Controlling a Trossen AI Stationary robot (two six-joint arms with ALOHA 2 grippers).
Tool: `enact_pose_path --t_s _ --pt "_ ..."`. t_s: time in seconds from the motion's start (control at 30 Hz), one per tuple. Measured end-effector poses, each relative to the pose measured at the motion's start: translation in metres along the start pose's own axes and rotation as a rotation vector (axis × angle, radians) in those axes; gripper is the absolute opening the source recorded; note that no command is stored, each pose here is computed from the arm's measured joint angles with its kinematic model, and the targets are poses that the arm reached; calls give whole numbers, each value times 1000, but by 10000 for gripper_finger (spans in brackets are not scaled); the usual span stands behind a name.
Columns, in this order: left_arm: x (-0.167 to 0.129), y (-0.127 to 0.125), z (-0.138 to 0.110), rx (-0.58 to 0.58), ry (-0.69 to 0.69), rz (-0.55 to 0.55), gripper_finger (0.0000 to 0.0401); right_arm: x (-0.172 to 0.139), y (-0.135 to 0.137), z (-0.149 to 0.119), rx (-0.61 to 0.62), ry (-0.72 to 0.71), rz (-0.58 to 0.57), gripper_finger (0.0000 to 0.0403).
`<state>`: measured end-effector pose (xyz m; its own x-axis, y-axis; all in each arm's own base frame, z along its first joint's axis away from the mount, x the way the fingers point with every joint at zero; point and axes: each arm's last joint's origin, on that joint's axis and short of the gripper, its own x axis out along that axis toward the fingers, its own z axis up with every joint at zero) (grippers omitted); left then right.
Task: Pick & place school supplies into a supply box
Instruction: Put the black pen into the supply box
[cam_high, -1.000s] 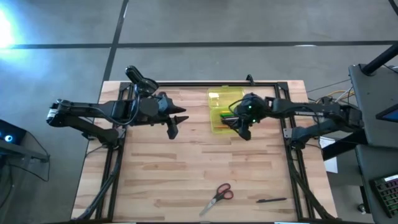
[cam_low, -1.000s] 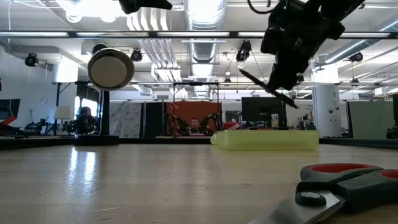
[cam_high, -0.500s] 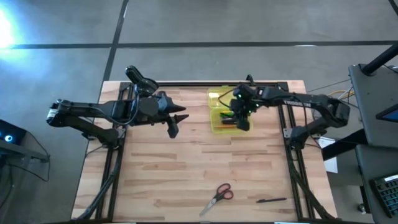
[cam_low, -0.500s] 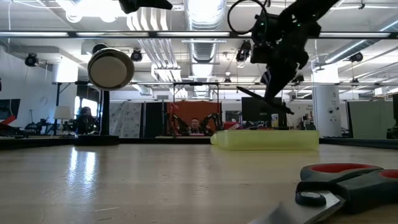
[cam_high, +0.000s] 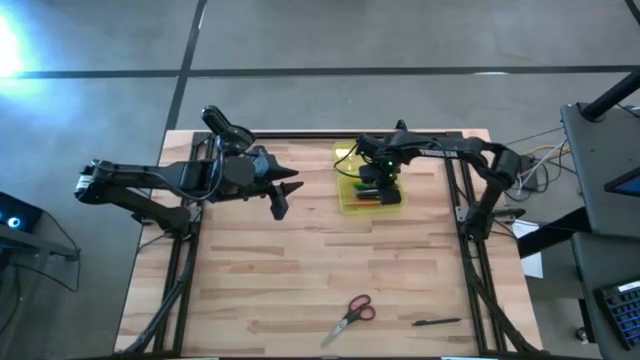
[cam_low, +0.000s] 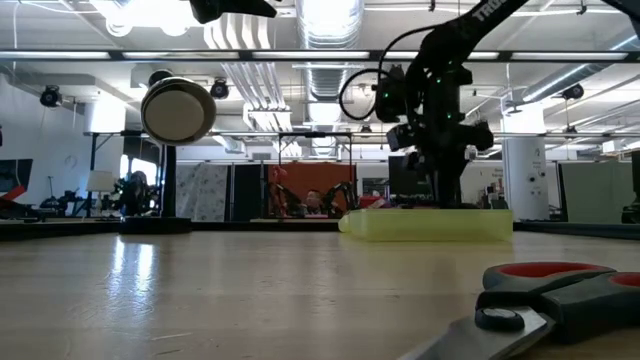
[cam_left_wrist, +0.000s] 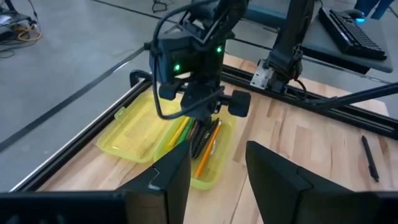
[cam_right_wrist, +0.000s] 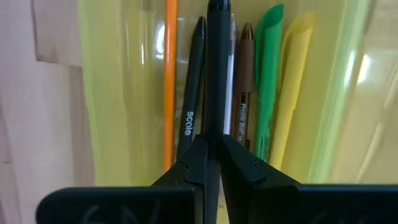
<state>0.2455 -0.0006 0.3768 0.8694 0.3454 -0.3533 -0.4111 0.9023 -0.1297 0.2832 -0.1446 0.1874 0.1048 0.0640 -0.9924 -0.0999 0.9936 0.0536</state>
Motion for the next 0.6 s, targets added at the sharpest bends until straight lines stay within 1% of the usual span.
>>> enact_pose_path --t_s 0.27,0.4,0.5,0.6 --pt "0 0 0 -16 -1 11 138 14 -1 0 -15 46 37 13" --pt "0 1 0 -16 -4 23 138 16 -2 1 -12 46 40 13" --pt "0 1 0 -13 -5 25 138 19 -3 2 10 48 45 13" --pt "0 1 0 -13 -11 46 138 23 -2 3 47 27 85 13"
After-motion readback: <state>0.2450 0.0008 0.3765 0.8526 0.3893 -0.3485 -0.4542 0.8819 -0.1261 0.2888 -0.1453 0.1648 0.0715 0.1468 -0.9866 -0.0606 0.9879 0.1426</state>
